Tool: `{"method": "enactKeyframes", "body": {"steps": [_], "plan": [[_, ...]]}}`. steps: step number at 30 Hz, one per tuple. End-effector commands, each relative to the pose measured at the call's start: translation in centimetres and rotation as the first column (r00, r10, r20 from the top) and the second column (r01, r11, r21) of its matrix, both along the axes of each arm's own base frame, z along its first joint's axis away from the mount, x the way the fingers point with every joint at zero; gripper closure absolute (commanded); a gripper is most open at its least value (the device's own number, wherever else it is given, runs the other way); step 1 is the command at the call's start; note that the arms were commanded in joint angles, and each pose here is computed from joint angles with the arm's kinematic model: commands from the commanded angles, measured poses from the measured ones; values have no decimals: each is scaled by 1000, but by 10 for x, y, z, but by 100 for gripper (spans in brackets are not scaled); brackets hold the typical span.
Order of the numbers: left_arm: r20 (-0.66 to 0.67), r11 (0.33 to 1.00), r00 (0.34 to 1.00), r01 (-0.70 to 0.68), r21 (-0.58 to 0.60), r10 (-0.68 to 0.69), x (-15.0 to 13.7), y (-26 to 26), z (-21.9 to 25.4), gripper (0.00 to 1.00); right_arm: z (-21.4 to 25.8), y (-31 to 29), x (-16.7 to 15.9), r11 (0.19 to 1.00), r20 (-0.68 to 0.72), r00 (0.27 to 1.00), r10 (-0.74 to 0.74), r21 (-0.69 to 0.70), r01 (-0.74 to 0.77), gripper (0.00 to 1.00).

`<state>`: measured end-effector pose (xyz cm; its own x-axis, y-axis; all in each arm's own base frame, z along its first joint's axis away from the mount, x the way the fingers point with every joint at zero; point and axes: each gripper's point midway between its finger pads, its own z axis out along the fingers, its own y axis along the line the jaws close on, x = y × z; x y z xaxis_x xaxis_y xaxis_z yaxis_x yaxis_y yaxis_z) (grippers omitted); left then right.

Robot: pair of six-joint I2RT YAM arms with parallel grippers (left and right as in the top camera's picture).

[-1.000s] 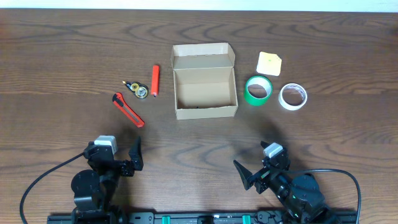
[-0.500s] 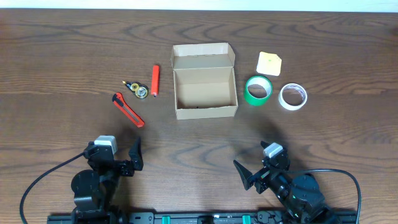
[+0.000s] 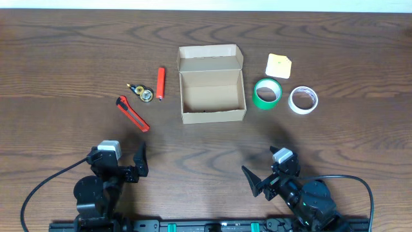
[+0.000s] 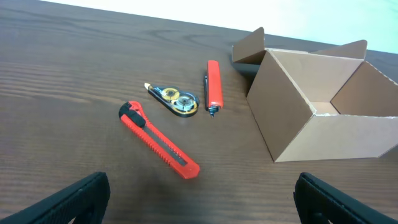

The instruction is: Pack container

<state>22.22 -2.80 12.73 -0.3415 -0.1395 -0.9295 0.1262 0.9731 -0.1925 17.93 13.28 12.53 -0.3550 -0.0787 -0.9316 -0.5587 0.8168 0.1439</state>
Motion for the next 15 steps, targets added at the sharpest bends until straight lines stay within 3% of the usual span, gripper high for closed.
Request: {"method": "enactKeyframes", "body": {"steps": [1,7,10,12,15], "plan": [[-18,1000,1000,6,-16,-7,-1,-2,-9,5,-2,0,0,1000,11,1000,1,-14,-1,1],[-18,1000,1000,6,-16,-7,-1,-2,-9,5,0,0,1,999,-14,1000,-20,34,21,1],[-18,1000,1000,6,-16,-7,-1,-2,-9,5,3,-14,12,945,-170,967,-188,236,226,1],[-18,1000,1000,6,-16,-7,-1,-2,-9,5,-1,-18,13,858,-331,913,-238,369,358,1],[-18,1000,1000,6,-16,-7,-1,-2,-9,5,-2,-19,13,819,-390,888,-242,409,403,1]]}}
